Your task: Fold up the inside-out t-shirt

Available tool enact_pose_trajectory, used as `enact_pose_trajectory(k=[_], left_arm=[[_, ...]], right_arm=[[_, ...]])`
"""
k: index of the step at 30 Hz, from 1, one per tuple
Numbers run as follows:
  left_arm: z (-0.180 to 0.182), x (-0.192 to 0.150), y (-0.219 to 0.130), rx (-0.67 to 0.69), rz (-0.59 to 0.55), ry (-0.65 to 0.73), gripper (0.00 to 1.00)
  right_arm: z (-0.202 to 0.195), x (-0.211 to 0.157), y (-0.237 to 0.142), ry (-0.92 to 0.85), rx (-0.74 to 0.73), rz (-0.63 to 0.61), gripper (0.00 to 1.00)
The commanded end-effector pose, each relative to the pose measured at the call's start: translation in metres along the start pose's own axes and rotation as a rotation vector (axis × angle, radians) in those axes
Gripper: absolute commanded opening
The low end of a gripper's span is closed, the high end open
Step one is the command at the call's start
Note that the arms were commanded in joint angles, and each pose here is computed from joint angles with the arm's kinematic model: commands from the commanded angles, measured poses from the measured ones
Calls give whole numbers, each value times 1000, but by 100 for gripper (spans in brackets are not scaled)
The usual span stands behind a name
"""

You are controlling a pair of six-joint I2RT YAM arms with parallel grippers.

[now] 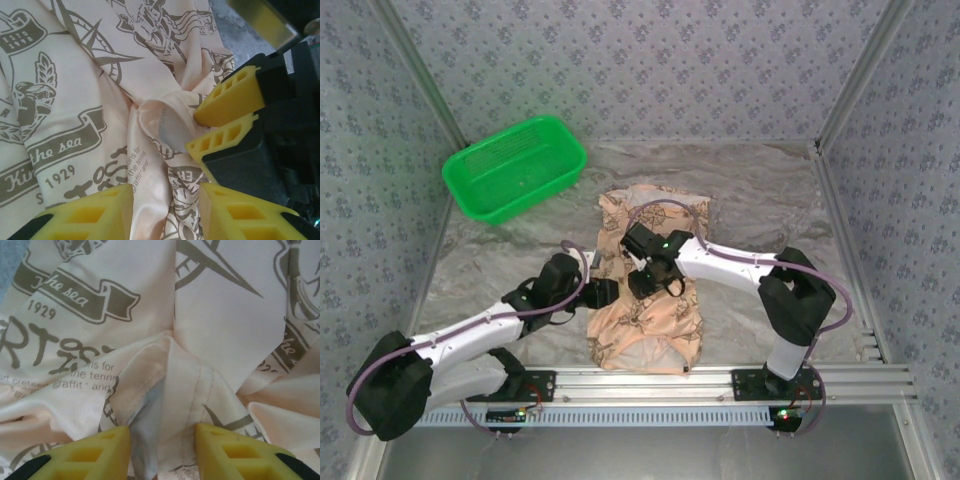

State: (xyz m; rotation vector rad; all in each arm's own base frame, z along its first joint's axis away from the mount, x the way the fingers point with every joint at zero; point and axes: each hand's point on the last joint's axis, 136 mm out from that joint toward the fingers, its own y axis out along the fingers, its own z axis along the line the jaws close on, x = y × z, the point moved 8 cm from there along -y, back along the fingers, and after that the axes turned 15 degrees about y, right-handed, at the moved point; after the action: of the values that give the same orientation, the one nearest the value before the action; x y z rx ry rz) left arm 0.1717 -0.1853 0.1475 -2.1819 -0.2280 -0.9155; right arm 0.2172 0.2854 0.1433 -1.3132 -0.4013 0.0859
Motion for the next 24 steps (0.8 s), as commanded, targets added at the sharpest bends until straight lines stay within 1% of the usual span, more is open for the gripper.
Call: enact_pose_trajectory(k=[1,2,4,6,7,10,12,15,16,17,18,20,22,23,24], left_arm=[[0,-1,-2,-18,17,-24,39],[-2,-1,-2,-26,17,-24,39],[-4,2,-2,-38,19,-19,41],[-5,5,-1,-21,36,-21,42],[-4,7,0,-5,50,-26,43],[-7,13,8,-7,87,-29,43],[-10,15,16,-26,107,-27,44],[-16,21,25,-40,117,-22,46],[-17,23,27,-45,120,-20,46],[-20,25,30,-53,121,-16,47],[-23,26,32,-59,125,-10,48],[-26,27,34,-60,146,-11,49],[-26,25,37,-52,183,-19,49],[-26,23,38,-49,198,-21,49],[-26,21,40,-49,210,-27,49]], right_arm=[[1,9,-4,79,-60,-66,29],[-1,10,-8,83,-85,-83,25],[-7,11,-16,102,-136,-112,20],[-16,14,-25,128,-184,-143,14],[-23,17,-29,151,-201,-159,13],[-44,25,-33,241,-217,-186,13],[-56,29,-34,299,-223,-207,17],[-71,35,-32,354,-229,-229,17],[-75,37,-32,371,-241,-235,18],[-80,39,-32,393,-244,-243,22],[-87,33,-27,409,-245,-219,26],[-82,34,-33,398,-171,-220,34],[-73,32,-42,364,-100,-209,44],[-67,31,-46,344,-56,-183,49],[-63,30,-49,335,-33,-163,51]])
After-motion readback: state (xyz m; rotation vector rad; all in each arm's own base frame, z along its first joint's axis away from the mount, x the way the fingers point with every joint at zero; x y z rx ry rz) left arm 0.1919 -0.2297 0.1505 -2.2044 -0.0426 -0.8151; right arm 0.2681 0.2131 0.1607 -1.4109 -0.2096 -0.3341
